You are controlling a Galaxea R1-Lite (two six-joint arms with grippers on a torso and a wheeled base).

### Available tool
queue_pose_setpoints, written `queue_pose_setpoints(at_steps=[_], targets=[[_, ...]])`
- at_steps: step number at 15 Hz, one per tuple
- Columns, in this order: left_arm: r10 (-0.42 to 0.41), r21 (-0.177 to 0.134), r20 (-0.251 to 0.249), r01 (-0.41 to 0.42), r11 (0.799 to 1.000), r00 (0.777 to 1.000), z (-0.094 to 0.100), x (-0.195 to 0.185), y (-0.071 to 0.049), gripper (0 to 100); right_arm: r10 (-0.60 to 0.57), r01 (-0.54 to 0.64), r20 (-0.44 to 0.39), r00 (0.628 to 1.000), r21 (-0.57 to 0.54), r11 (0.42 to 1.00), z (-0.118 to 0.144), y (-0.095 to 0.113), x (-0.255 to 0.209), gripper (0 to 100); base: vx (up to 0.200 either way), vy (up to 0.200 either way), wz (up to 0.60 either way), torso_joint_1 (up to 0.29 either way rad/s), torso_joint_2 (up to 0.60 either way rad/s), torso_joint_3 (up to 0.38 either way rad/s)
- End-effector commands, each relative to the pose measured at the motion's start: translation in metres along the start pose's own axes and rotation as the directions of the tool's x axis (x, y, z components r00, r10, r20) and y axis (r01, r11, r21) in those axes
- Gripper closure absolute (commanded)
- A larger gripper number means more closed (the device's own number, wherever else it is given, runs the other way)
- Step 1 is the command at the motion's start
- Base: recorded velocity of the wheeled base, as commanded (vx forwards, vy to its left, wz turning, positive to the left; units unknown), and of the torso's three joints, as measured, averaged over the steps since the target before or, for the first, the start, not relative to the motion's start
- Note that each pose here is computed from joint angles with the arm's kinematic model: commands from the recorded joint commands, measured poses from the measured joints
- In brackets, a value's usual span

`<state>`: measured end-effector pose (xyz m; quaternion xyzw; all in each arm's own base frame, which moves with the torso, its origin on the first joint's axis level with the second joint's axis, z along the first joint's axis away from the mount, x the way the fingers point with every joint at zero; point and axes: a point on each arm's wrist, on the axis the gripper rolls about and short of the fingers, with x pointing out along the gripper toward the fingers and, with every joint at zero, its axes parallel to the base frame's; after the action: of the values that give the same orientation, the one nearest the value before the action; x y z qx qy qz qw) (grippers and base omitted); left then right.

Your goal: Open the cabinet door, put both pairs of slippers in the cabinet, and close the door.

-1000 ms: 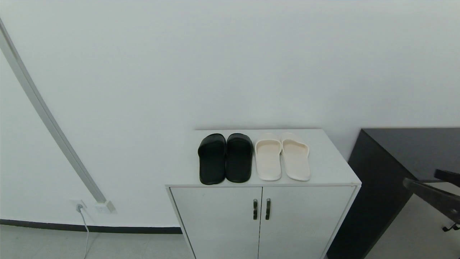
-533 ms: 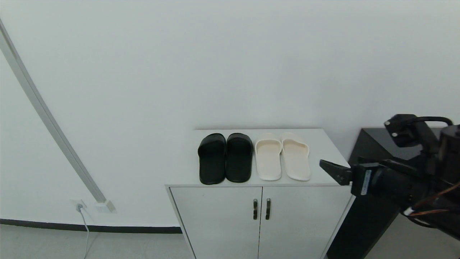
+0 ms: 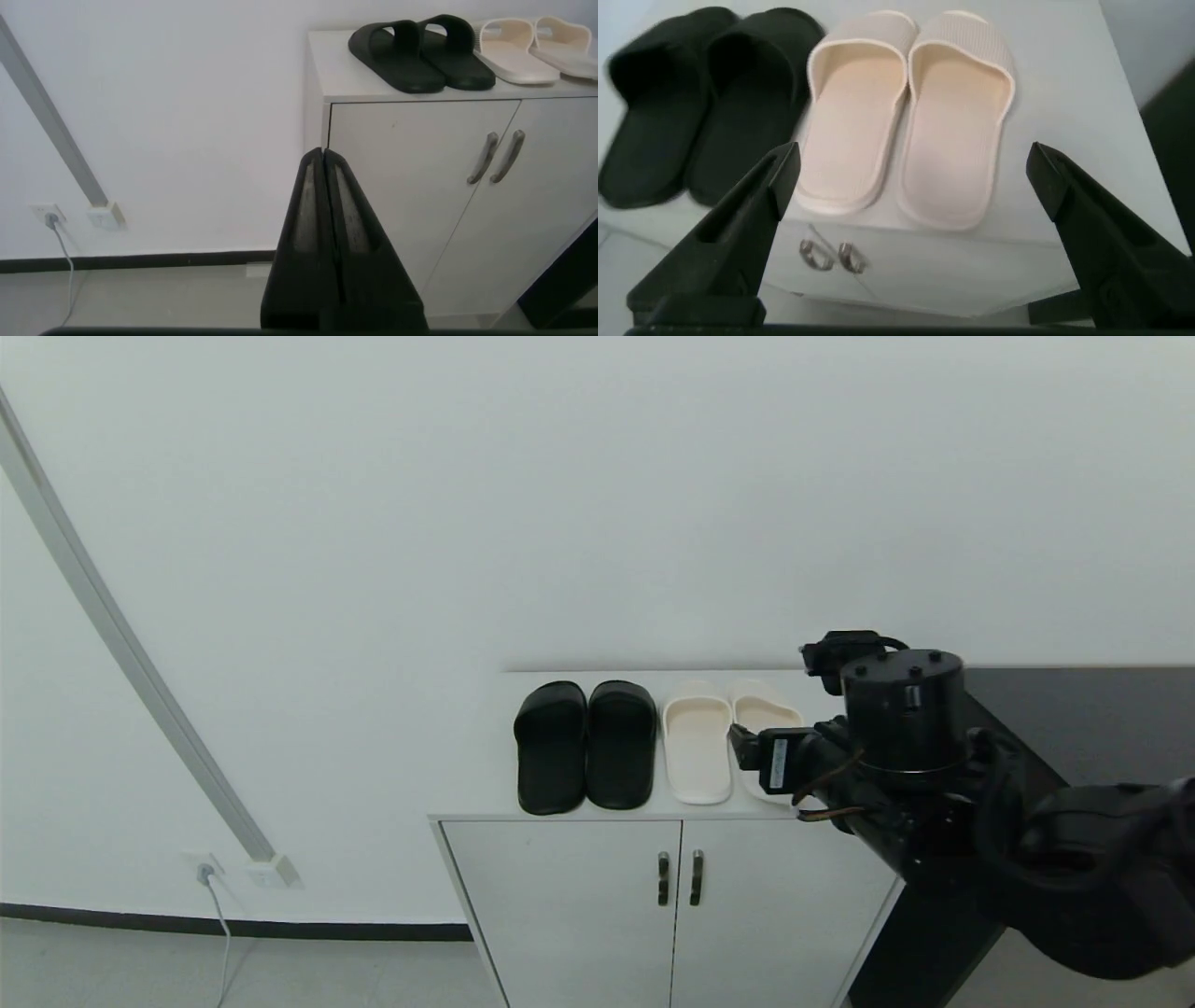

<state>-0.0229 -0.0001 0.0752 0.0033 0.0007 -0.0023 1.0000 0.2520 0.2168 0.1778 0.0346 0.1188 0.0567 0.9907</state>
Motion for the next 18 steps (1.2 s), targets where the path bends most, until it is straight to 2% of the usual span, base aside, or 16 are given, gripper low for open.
queue_pose_setpoints(at_steps=[1, 4, 7, 12, 18], targets=[[0.000, 0.000, -0.002, 0.000, 1.000, 1.000, 0.000, 0.000, 0.000, 100, -0.036, 0.035, -0.041, 0.999, -0.035, 0.999, -0.022, 0.015, 0.031, 0, 0.000, 0.000, 0.00, 0.000, 0.00, 0.000], [0.000, 0.000, -0.002, 0.000, 1.000, 1.000, 0.000, 0.000, 0.000, 100, -0.065, 0.064, -0.042, 0.997, -0.030, 0.998, -0.028, 0.019, 0.055, 0, 0.000, 0.000, 0.00, 0.000, 0.00, 0.000], [0.000, 0.000, -0.002, 0.000, 1.000, 1.000, 0.000, 0.000, 0.000, 100, -0.075, 0.075, -0.018, 0.997, -0.009, 0.997, -0.023, 0.023, 0.072, 0, 0.000, 0.000, 0.00, 0.000, 0.00, 0.000], [0.000, 0.000, -0.002, 0.000, 1.000, 1.000, 0.000, 0.000, 0.000, 100, -0.099, 0.099, -0.037, 0.994, -0.017, 0.995, -0.039, 0.025, 0.102, 0, 0.000, 0.000, 0.00, 0.000, 0.00, 0.000], [0.000, -0.004, -0.002, 0.000, 1.000, 1.000, 0.000, 0.000, 0.000, 100, -0.101, 0.101, -0.018, 0.995, 0.007, 0.995, -0.044, 0.025, 0.143, 0, 0.000, 0.000, 0.00, 0.000, 0.00, 0.000]])
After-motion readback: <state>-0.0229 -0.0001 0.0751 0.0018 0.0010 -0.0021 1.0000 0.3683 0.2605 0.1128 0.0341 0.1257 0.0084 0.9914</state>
